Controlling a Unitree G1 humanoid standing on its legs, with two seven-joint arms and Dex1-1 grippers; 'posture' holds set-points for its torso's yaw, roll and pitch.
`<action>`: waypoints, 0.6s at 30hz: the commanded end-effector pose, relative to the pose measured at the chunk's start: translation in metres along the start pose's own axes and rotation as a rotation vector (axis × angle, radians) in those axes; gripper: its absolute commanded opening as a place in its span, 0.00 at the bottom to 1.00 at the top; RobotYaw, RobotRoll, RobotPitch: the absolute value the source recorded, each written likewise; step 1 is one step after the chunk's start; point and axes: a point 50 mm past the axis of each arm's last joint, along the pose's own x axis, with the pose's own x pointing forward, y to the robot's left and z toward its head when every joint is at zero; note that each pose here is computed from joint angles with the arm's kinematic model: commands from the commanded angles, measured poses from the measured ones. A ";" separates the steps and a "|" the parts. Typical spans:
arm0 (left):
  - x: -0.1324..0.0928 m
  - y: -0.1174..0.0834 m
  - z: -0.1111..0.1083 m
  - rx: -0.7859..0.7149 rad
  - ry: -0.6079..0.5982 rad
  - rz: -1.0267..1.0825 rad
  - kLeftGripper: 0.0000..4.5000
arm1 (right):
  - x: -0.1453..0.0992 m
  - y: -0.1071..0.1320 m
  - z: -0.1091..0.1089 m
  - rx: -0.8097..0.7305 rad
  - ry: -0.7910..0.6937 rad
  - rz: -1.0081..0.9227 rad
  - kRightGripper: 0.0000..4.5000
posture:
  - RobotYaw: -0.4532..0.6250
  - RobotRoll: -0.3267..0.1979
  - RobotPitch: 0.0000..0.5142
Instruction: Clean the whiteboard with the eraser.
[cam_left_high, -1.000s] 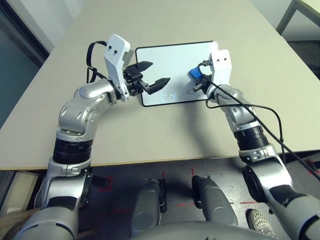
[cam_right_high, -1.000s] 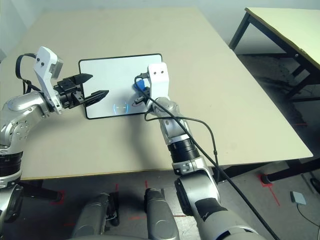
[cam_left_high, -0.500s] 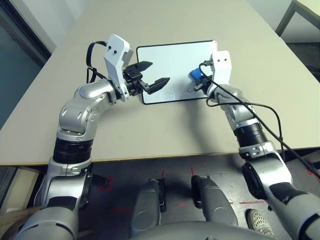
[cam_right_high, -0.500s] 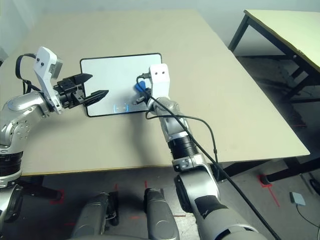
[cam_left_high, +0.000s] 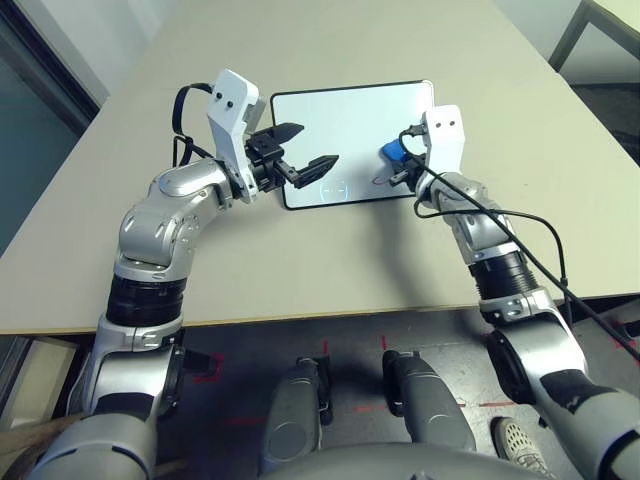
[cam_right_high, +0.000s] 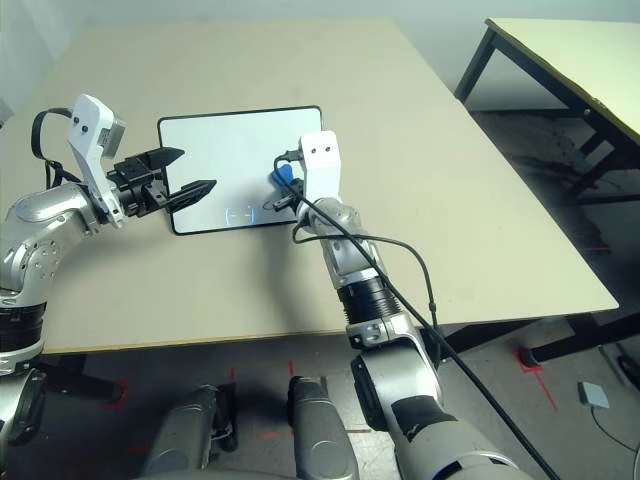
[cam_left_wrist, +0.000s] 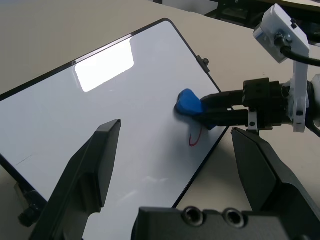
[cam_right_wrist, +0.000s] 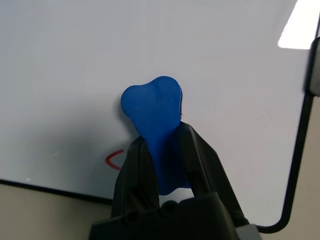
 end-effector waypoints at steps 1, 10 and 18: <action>0.000 -0.002 0.000 0.009 0.006 -0.009 1.00 | 0.005 0.015 -0.030 0.031 0.138 0.082 0.18 | 0.45 0.62 0.36; 0.002 -0.003 0.004 0.013 -0.001 -0.011 1.00 | 0.006 0.015 -0.030 -0.003 0.133 0.104 0.18 | 0.45 0.62 0.36; 0.002 -0.004 0.005 0.012 -0.002 -0.013 1.00 | 0.004 -0.015 -0.015 -0.029 0.060 -0.065 0.18 | 0.45 0.62 0.36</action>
